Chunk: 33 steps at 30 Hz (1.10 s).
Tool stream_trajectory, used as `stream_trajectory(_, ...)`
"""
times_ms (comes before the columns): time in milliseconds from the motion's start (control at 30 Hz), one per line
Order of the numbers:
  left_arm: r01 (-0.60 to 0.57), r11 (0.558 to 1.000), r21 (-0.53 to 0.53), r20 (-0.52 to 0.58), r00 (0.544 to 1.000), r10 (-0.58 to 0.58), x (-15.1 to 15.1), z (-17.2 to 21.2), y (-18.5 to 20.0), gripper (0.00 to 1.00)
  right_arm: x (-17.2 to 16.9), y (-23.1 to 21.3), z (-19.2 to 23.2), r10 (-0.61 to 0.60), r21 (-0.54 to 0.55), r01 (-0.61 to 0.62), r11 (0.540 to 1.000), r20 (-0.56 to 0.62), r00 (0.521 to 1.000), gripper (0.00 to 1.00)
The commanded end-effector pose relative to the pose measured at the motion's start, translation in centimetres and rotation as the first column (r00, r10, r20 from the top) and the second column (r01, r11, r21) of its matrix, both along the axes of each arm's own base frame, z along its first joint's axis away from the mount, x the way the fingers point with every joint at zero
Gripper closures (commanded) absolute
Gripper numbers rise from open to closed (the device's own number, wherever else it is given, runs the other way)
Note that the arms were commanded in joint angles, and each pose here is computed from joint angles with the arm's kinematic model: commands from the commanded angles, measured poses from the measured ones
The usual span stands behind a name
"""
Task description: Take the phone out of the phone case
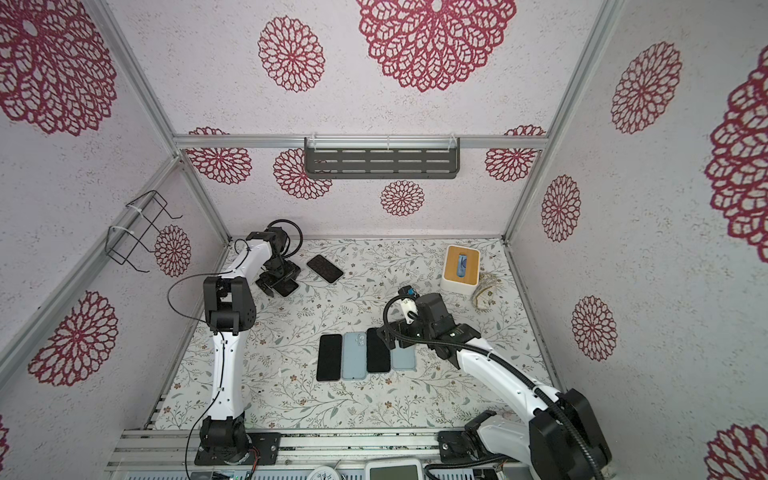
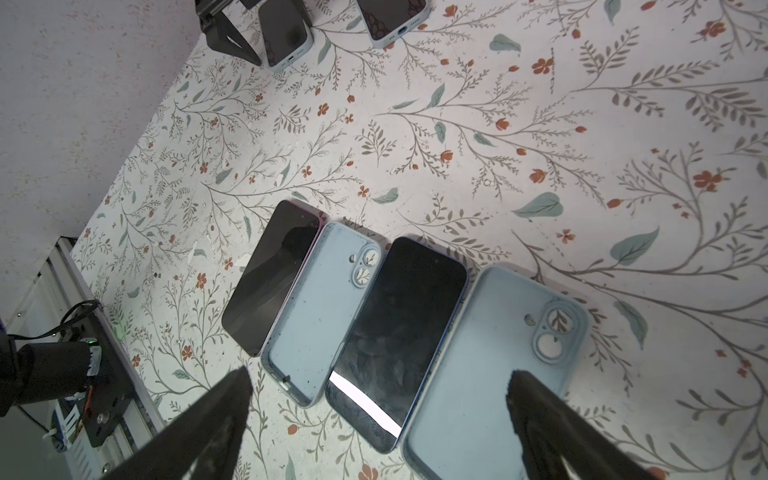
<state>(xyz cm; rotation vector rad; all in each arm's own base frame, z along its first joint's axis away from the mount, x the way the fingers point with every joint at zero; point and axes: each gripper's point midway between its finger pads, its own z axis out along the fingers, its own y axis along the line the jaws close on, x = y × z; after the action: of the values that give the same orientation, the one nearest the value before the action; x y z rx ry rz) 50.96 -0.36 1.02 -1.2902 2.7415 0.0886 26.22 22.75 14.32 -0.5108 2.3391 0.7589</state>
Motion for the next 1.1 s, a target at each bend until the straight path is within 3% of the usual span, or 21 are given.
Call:
stream_trajectory(0,-0.041,0.998,0.038,-0.07,0.997,0.044,-1.1,-2.2,1.4,0.03,0.6,1.3,1.5,0.044,0.034,-0.045,0.998,0.038,0.998,0.01)
stream_trajectory(800,-0.077,0.997,0.01,0.016,0.997,0.077,1.2,-2.7,3.6,0.08,1.0,2.5,-0.2,0.086,0.033,-0.085,0.996,-0.024,0.996,0.01)
stream_trajectory(1067,-0.001,0.997,-0.08,0.07,0.998,0.006,1.9,-2.7,1.9,0.31,0.7,2.5,0.0,0.091,0.04,-0.089,0.995,-0.027,0.996,0.01)
